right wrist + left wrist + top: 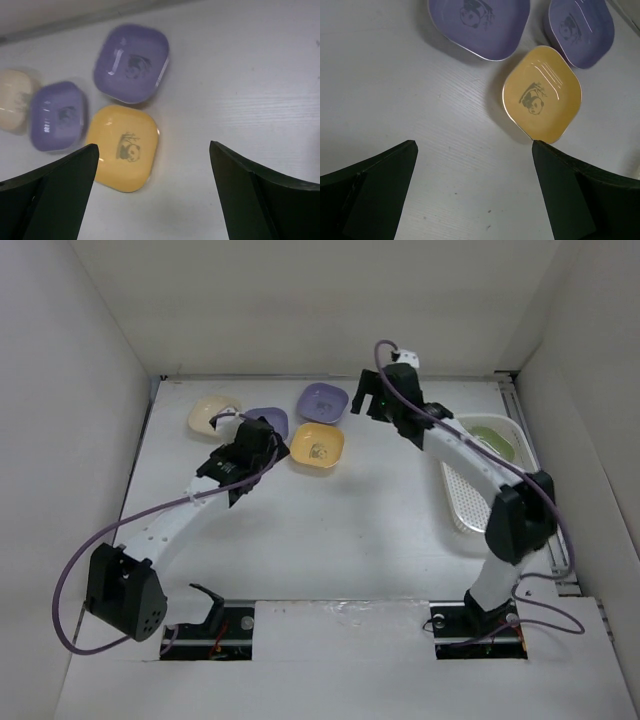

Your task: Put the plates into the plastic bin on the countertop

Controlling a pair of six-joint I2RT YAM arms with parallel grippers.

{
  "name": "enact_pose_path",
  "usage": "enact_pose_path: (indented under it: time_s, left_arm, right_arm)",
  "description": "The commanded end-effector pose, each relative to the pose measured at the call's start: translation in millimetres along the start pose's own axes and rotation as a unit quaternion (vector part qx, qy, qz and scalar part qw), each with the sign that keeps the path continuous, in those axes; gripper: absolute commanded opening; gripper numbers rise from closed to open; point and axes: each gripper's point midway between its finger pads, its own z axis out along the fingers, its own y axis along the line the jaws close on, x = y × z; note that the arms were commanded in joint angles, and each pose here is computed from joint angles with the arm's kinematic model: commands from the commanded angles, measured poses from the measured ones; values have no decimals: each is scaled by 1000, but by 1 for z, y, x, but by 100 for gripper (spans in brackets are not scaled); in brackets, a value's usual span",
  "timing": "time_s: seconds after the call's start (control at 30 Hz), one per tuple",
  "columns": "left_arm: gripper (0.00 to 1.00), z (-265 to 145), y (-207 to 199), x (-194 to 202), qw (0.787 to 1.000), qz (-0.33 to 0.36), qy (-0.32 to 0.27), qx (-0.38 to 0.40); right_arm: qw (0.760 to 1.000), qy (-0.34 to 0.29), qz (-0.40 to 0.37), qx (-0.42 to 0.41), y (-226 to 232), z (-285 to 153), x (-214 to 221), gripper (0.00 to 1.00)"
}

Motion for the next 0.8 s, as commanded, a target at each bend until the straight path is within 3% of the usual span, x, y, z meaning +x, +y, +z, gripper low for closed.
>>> enact_pose_path:
  time_s: [0.0, 0.13, 0.33, 0.57, 0.77]
  left_arm:
    - [99, -13, 5, -19, 999, -44, -14, 28]
    - [99, -12, 16, -16, 1000, -24, -10, 16]
    - [99, -13, 19, -15, 1000, -14, -10, 16]
    - [99, -12, 17, -13, 1000, -11, -10, 23]
    - [99, -9, 20, -7, 1000, -7, -1, 19]
  right_arm:
    - [997, 68, -20, 40, -2, 39, 37, 97]
    - [991, 118, -34, 58, -5, 83, 85, 95]
    - [984, 165, -42, 46, -3, 114, 135, 93]
    - [983, 173, -42, 45, -6, 118, 146, 87]
    - [979, 180, -57, 80, -23, 123, 149, 55]
